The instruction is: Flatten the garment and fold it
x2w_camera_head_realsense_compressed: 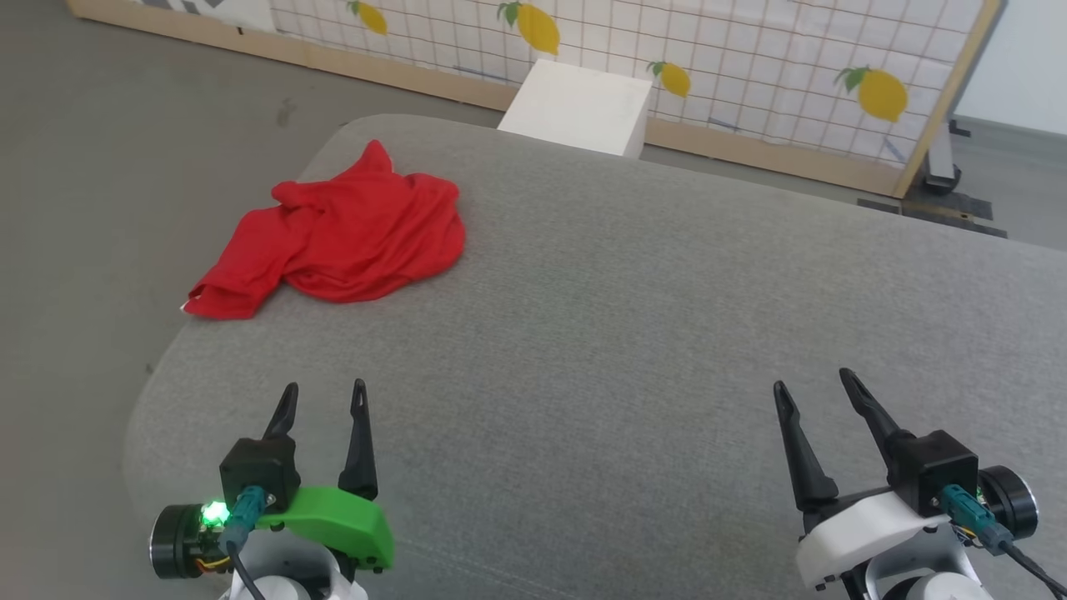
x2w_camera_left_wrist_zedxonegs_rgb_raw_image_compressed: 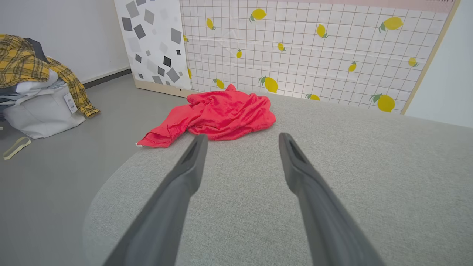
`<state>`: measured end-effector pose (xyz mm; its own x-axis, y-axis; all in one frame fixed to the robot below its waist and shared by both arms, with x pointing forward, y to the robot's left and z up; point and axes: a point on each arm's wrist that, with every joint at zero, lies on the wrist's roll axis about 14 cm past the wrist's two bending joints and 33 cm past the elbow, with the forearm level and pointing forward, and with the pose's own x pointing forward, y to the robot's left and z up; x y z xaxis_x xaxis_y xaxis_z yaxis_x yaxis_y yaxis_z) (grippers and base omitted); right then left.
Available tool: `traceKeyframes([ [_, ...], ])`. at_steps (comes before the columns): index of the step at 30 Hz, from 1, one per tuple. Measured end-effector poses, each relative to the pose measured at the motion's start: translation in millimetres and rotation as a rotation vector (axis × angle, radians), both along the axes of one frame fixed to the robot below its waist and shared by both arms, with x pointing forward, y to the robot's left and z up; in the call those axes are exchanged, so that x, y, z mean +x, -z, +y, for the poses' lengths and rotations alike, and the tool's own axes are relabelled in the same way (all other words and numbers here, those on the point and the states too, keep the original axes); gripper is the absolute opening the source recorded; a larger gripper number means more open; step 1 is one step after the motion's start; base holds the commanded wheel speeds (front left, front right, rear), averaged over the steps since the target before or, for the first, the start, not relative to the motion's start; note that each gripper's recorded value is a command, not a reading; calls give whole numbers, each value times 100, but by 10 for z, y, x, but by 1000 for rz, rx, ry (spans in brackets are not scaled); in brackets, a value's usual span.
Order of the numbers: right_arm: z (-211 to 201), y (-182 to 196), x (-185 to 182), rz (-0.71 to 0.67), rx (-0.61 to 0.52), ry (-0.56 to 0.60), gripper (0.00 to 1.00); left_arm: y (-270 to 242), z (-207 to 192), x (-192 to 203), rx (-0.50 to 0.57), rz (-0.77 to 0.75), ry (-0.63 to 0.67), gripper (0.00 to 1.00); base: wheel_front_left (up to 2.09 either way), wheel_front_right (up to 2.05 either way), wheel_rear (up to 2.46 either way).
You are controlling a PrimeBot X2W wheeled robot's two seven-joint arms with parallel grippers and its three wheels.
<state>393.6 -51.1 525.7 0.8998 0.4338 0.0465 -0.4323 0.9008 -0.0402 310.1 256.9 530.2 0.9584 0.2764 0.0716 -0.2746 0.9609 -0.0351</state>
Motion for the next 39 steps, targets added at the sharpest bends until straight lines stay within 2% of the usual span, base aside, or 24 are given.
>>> traceKeyframes([
  [39,705,-25,7,-36,43,-199,100,41,528,-597,-28,-43,-233,100,0,0,0],
])
